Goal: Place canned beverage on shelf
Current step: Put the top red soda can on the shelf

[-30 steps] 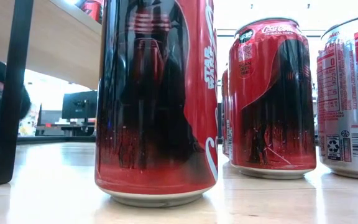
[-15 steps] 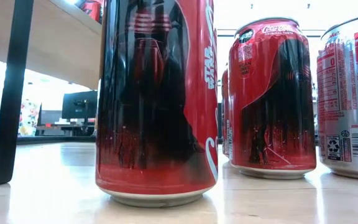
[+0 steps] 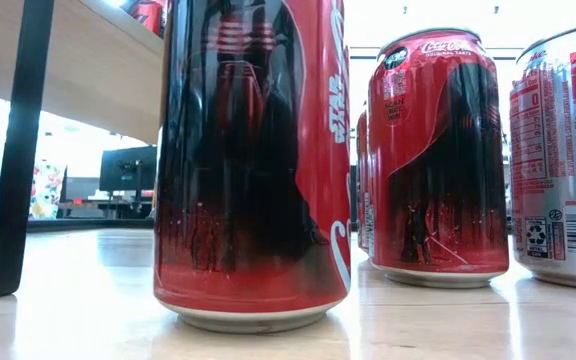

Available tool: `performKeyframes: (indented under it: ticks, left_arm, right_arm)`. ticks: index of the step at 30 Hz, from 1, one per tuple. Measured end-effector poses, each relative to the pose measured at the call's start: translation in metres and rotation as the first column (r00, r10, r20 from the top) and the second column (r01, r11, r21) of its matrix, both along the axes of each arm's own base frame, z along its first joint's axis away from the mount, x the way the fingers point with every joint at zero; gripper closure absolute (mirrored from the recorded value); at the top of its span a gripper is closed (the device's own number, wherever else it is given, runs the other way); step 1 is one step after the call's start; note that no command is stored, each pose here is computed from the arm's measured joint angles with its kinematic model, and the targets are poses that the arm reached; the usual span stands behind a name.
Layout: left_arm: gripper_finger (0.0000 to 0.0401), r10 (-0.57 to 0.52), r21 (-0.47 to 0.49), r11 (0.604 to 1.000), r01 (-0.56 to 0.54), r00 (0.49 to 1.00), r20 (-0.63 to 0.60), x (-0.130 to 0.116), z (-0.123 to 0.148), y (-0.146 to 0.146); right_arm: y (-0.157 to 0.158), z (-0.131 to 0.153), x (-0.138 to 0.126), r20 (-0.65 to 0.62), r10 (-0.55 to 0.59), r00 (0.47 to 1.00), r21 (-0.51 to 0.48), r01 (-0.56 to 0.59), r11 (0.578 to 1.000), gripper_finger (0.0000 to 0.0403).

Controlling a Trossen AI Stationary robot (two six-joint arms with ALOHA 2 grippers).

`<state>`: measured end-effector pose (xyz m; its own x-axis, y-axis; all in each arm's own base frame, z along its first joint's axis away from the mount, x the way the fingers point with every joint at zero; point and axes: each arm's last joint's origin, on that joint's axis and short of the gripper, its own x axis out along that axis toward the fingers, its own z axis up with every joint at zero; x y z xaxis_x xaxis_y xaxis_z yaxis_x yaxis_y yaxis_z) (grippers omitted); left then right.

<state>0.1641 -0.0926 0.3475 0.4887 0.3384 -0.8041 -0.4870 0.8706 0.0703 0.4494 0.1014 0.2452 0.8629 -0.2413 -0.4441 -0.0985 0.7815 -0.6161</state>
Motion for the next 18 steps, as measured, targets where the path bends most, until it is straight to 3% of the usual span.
performKeyframes:
  ticks: [5,9,18]
  left_arm:
    - [0.0111,0.016,0.039,0.999,-0.017,0.999,0.032,-0.002,-0.002,-0.002]
    - [0.0111,0.034,0.08,0.996,-0.033,0.999,-0.01,-0.004,-0.019,-0.002]
    - [0.0111,0.139,0.128,0.983,-0.129,0.988,-0.072,-0.005,-0.051,0.007]
  right_arm:
    - [-0.002,0.002,0.0,0.03,-0.079,0.996,-0.047,0.08,0.996,0.019]
    - [-0.004,0.003,0.001,0.046,-0.093,0.995,-0.039,0.094,0.995,0.019]
    - [-0.012,0.004,0.004,0.063,-0.078,0.995,0.056,0.075,0.996,0.019]
